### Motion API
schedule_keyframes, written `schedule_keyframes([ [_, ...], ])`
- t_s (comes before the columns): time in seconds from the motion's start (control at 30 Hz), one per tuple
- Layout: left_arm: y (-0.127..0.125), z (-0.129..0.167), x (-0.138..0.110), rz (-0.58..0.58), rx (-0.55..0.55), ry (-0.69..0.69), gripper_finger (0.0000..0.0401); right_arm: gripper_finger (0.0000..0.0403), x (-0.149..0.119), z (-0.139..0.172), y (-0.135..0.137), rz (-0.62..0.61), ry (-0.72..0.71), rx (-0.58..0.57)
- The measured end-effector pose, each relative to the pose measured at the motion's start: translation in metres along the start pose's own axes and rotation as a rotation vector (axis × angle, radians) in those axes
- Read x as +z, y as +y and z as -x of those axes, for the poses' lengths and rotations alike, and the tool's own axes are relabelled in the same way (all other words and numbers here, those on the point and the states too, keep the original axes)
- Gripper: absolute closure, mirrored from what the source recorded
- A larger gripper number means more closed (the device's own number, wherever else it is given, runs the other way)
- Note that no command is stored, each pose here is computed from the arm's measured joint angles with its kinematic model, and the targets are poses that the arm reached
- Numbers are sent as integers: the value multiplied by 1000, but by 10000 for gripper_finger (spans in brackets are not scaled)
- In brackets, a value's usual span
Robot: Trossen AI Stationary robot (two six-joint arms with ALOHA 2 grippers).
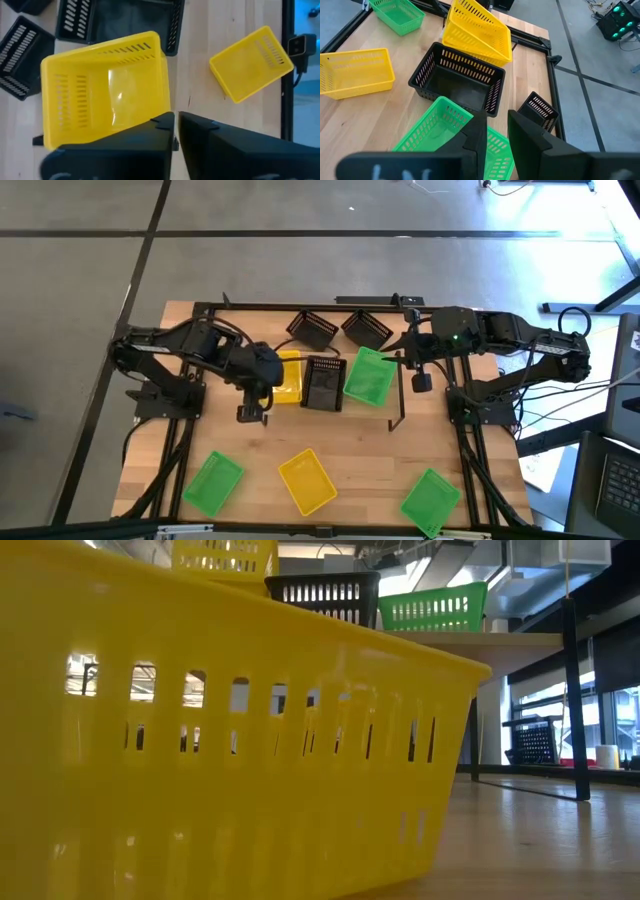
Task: Stack baskets on shelf by color
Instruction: Stack the top yellow bin on the other yellow bin on the shelf
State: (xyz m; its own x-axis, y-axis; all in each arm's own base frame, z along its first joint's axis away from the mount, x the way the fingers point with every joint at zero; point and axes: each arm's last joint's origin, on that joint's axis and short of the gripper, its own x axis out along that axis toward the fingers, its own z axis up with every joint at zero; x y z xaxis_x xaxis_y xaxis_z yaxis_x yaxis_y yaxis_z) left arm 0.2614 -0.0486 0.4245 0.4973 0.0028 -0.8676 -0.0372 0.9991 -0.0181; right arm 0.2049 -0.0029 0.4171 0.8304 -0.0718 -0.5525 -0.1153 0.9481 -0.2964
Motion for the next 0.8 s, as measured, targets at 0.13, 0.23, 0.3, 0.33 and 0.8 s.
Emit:
schedule_keyframes([
  [0.13, -2, -4, 2, -33, -21, 15, 398, 327, 0, 0, 0, 0, 0, 0],
  [0.23, -1, -11, 4, -32, -34, 39, 400, 327, 0, 0, 0, 0, 0, 0],
  [0.3, 1, -15, 6, -25, -42, 45, 401, 327, 0, 0, 0, 0, 1, 0],
  [0.33, 2, -16, 7, -25, -46, 49, 401, 327, 0, 0, 0, 0, 2, 1],
  [0.8, 16, -26, 12, -17, -72, 77, 401, 327, -1, 0, 0, 1, 10, 5],
])
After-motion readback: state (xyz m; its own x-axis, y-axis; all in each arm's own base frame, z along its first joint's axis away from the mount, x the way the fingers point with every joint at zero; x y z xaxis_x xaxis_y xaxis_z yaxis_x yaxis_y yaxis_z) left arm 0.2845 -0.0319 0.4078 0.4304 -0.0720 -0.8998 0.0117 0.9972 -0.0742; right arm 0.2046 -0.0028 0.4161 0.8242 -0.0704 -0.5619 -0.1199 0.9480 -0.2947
